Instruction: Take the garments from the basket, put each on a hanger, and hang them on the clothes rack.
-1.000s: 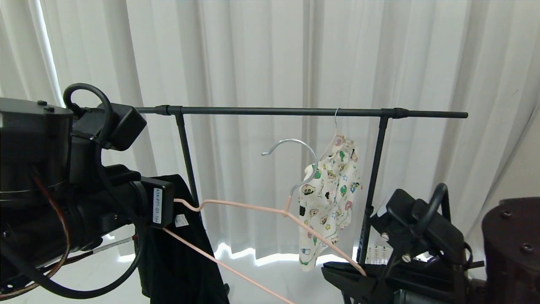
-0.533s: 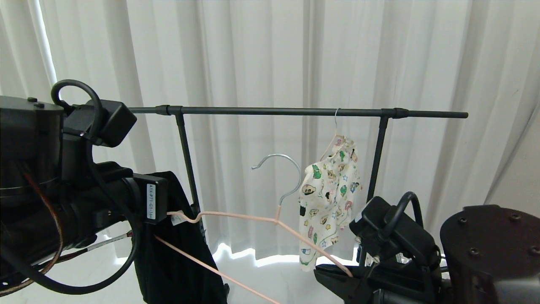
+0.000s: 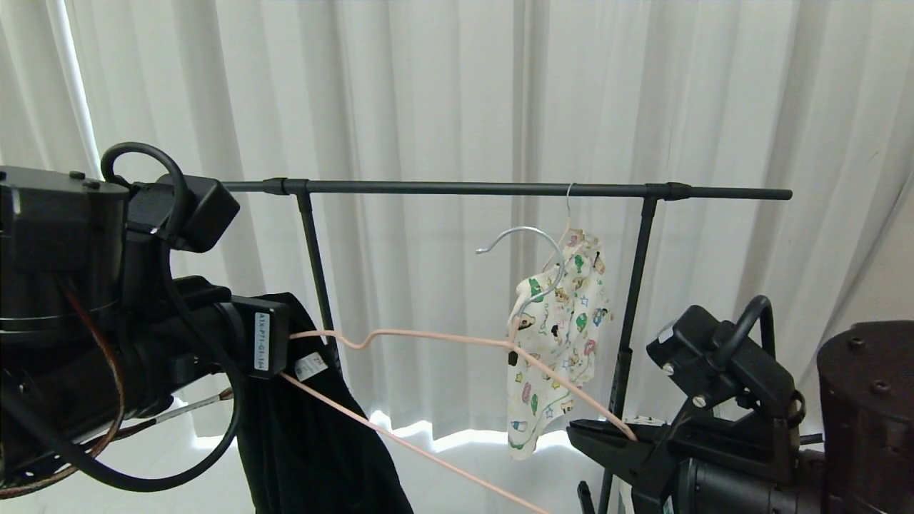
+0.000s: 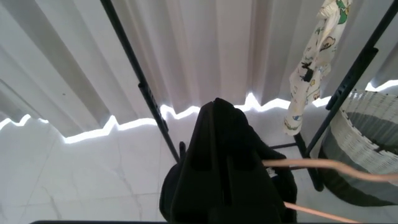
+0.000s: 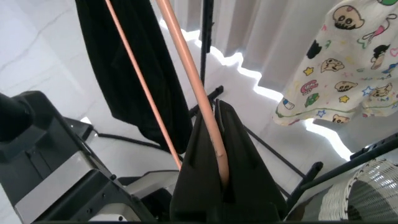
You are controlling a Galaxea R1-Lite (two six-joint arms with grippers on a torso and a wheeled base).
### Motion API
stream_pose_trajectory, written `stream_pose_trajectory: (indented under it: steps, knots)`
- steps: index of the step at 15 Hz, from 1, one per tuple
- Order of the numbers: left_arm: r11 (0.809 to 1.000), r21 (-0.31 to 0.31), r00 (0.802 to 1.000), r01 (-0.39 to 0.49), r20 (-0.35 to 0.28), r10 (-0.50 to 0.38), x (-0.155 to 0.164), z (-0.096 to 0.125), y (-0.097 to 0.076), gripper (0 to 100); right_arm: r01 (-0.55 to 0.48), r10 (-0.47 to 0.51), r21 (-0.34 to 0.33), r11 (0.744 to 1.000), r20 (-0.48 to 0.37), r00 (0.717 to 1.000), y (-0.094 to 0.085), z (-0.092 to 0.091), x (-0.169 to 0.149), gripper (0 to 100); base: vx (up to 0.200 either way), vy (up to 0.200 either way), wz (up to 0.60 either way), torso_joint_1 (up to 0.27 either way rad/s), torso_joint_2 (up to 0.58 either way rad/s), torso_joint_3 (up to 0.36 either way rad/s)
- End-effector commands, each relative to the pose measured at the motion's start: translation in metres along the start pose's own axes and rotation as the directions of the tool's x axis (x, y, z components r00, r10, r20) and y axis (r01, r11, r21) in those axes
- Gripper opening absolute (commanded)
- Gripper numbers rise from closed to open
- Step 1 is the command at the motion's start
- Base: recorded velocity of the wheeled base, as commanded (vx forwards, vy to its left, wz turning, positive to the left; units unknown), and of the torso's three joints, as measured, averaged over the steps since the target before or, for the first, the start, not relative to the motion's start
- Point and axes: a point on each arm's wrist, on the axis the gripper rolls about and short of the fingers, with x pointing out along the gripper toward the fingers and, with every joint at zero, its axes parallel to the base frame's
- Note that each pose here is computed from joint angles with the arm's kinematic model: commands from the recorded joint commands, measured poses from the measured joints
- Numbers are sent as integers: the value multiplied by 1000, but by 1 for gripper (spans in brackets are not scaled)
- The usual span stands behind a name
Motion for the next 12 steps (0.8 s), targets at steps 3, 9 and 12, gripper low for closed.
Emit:
stream_pose_trajectory:
  steps: [3,9,12]
  knots:
    - [999,-14,999,-51,17,52,-1,5,1,0,43,-43,9,999,14,999,-7,2,0,0,0,0,0,0,0,0]
    - [1000,13,999,18,32,-19,-7,5,-13,0,38,-38,7,999,25,999,-4,5,3,0,0,0,0,0,0,0]
    - [999,-14,998,42,36,-41,-8,6,-18,0,37,-37,-5,999,12,999,-2,2,10,0,0,0,0,0,0,0]
